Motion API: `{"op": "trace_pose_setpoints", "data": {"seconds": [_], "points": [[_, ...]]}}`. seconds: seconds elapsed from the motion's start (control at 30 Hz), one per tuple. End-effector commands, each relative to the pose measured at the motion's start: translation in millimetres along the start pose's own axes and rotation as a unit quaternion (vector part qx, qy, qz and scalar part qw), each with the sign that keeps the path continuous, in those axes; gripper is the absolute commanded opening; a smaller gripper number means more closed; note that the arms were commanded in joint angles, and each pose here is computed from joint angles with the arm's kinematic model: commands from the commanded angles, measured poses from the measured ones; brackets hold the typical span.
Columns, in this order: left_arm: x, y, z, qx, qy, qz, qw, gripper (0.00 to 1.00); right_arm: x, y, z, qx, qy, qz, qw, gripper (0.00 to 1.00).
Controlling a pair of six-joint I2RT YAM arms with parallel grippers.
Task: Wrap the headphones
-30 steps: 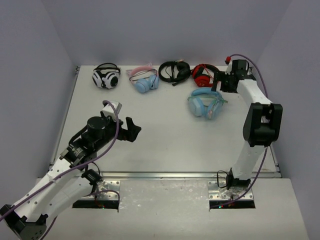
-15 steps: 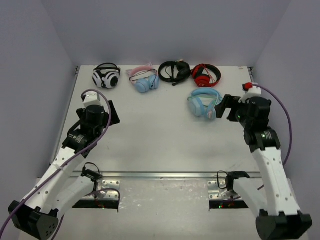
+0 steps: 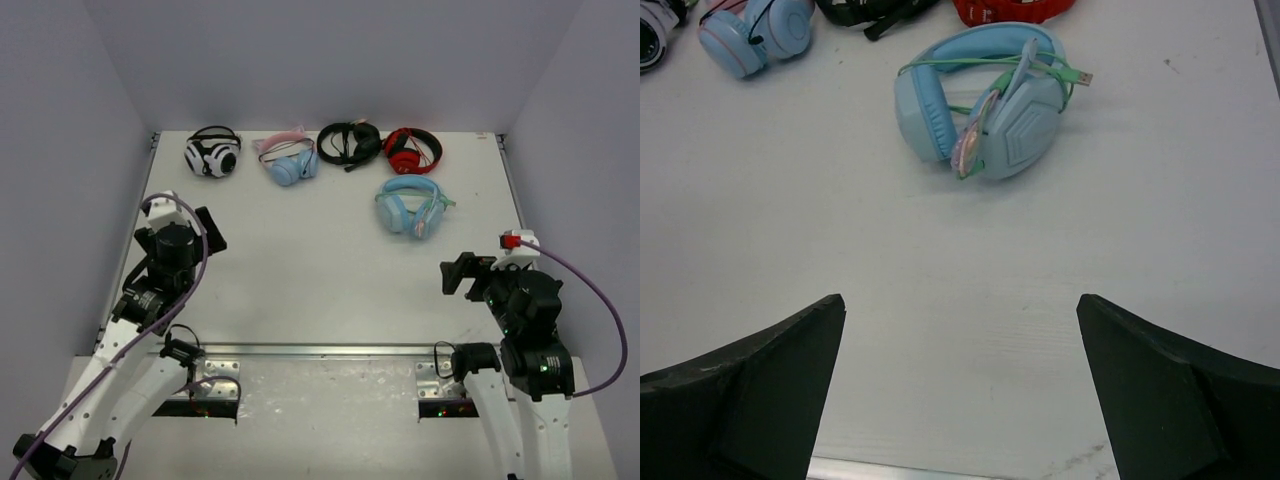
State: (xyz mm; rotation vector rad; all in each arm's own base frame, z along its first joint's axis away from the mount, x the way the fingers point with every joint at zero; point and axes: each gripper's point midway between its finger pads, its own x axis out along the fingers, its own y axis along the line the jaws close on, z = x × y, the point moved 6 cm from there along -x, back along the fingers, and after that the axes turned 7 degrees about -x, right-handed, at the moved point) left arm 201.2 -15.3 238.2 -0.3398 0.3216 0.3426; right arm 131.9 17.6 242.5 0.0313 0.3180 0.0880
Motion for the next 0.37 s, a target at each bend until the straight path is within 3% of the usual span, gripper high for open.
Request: {"op": "trace_pose_setpoints", "data": {"seconds": [0.0, 0.33], "points": [[-2.4, 0.4, 10.6, -0.024, -0.034, -0.006, 0.999, 1.0, -0.2, 1.6, 1.0, -0.006, 0.005, 0.009, 1.0, 0.99], [-2.5, -6.5, 7.0, -0.015, -0.023, -0.039, 0.999, 1.0, 16.2, 3.1, -9.7, 0.0, 0.032, 0.02, 0.999, 0.99]]}}
